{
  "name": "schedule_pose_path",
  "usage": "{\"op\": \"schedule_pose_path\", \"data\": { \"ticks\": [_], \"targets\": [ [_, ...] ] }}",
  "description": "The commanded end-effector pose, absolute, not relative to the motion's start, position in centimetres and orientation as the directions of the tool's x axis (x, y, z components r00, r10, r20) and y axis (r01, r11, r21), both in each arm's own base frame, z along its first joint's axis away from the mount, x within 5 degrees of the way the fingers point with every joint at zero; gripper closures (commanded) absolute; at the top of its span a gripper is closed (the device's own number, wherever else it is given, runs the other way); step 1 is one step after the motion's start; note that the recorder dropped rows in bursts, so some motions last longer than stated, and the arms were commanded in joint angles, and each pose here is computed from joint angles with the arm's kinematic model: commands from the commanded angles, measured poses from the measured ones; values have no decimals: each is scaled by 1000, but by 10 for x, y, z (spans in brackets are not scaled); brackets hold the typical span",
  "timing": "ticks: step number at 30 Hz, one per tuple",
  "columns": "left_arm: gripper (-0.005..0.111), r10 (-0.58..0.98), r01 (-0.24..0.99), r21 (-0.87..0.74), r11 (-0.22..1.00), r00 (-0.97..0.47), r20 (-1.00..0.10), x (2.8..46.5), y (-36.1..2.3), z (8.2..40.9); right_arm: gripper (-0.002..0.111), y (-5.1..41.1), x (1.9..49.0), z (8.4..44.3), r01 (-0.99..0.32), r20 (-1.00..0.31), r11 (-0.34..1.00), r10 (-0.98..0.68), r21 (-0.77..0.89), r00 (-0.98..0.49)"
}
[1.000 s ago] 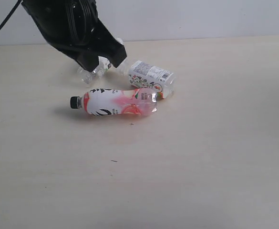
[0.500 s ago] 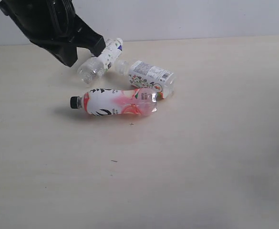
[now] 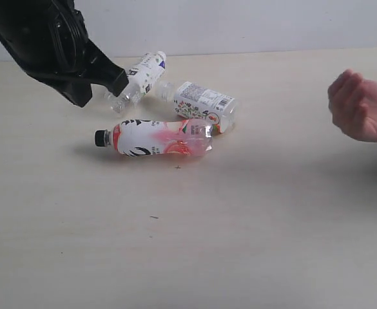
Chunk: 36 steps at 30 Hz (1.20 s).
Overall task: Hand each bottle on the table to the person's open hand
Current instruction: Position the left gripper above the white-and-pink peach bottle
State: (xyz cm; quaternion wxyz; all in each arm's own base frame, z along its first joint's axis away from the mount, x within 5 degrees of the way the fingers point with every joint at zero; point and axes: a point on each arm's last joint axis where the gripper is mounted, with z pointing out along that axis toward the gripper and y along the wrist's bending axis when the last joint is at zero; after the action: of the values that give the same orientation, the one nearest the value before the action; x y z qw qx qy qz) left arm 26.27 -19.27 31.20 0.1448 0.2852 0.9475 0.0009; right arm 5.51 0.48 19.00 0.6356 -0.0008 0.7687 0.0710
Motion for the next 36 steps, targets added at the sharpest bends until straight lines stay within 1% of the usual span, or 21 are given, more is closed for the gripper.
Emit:
{"op": "schedule_pose_path", "data": {
  "ticks": [1, 5, 11, 36],
  "targets": [
    [107, 519, 517, 90, 851, -805, -288, 264, -182, 312, 108, 5, 55, 190, -97, -979, 990, 86, 105, -183],
    [107, 507, 503, 92, 860, -819, -267, 266, -175, 304, 108, 5, 55, 190, -97, -979, 990, 86, 105, -183],
    [107, 513, 507, 94, 857, -816, -267, 267, -173, 298, 108, 5, 55, 190, -97, -979, 990, 86, 105, -183],
    [107, 506, 511, 46, 858, -826, -249, 263, -176, 297, 108, 5, 55, 190, -97, -979, 990, 86, 105, -183]
  ]
}}
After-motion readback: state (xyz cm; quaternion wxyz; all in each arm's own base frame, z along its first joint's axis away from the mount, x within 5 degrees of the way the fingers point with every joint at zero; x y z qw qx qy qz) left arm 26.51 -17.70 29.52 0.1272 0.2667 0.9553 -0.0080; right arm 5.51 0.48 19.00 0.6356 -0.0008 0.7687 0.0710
